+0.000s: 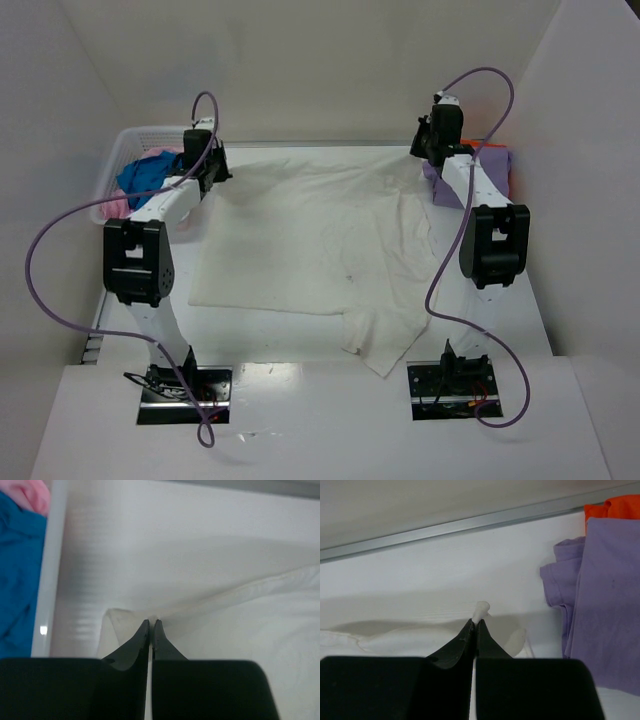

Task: Fold and stack the t-shirts
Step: Flatten out the tshirt

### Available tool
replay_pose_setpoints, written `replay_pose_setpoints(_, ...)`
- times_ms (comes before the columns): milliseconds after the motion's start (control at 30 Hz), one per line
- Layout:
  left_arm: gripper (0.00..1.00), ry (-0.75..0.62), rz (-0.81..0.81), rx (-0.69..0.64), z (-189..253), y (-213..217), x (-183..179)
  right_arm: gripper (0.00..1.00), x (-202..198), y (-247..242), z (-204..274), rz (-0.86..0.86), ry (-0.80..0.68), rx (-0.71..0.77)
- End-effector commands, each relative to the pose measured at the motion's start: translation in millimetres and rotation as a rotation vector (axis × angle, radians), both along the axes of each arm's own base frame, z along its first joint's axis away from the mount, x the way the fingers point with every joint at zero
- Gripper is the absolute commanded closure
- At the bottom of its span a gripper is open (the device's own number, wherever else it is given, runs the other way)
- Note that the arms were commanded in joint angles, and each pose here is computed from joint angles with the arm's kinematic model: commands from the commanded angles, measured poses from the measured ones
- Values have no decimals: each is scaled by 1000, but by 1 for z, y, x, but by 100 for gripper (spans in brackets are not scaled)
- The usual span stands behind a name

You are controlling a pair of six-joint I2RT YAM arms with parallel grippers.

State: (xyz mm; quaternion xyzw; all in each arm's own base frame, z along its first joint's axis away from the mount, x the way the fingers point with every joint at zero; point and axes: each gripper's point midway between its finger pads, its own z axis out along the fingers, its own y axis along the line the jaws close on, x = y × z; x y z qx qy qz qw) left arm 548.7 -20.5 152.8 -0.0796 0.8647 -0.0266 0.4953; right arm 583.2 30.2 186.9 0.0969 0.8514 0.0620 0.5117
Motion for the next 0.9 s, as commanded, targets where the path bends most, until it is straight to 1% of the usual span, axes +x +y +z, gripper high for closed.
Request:
replay_pose_setpoints(0, 100, 7, -137, -55, 18, -21, -37, 100, -1, -6, 45, -21, -117, -10)
replay_pose_setpoints(33, 100, 7, -160, -56, 24, -23, -46, 100, 1, -4, 47, -15, -126, 5)
replay_pose_setpoints(67, 100, 35, -181, -71, 20, -27, -56, 100, 1, -4, 47, -15, -126, 5)
replay_pose_setpoints(100, 93, 46, -224, -88, 18, -35, -64, 100, 1, -4, 47, -15, -126, 5)
replay_pose_setpoints(133, 91, 72, -252, -74, 13, -42, -78, 100, 1, -4, 47, -15, -126, 5)
replay_pose_setpoints(167, 89, 79, -252, -75, 13, -42, -83, 100, 2, -4, 42, -15, -117, 4)
replay_pose_setpoints(200, 74, 64, -283, -67, 19, -48, -88, 100, 2, -4, 42, -15, -117, 4)
replay_pose_setpoints(233, 54, 75, -296, -65, 18, -49, -94, 100, 2, -4, 42, -15, -117, 4)
replay_pose_setpoints(267, 42, 85, -300, -58, 13, -48, -99, 100, 2, -4, 42, -15, -117, 4)
replay_pose_setpoints(333, 27, 76, -284, -46, 15, -45, -103, 100, 2, -4, 42, -15, -117, 4)
replay_pose_setpoints(367, 16, 76, -281, -34, 14, -43, -102, 100, 2, -4, 42, -15, -117, 4)
replay_pose_setpoints(467, 1, 96, -288, -24, 7, -42, -103, 100, 0, -4, 38, -15, -108, 4)
replay_pose_setpoints(567, 1, 130, -335, -47, -5, -50, -103, 100, -1, -4, 34, -11, -99, -5)
replay_pose_setpoints(600, 1, 148, -363, -54, -14, -54, -103, 100, -1, -4, 34, -11, -99, -5)
replay_pose_setpoints(633, 1, 155, -404, -84, -16, -63, -106, 100, -1, -4, 34, -11, -99, -5)
replay_pose_setpoints(667, 1, 152, -430, -88, -16, -66, -107, 100, -1, -4, 34, -11, -99, -5)
replay_pose_setpoints(767, 2, 218, -481, -101, -39, -75, -116, 100, -2, -4, 32, -11, -89, -5)
replay_pose_setpoints(867, 5, 317, -493, -93, -60, -80, -132, 100, -2, -5, 32, -7, -89, -14)
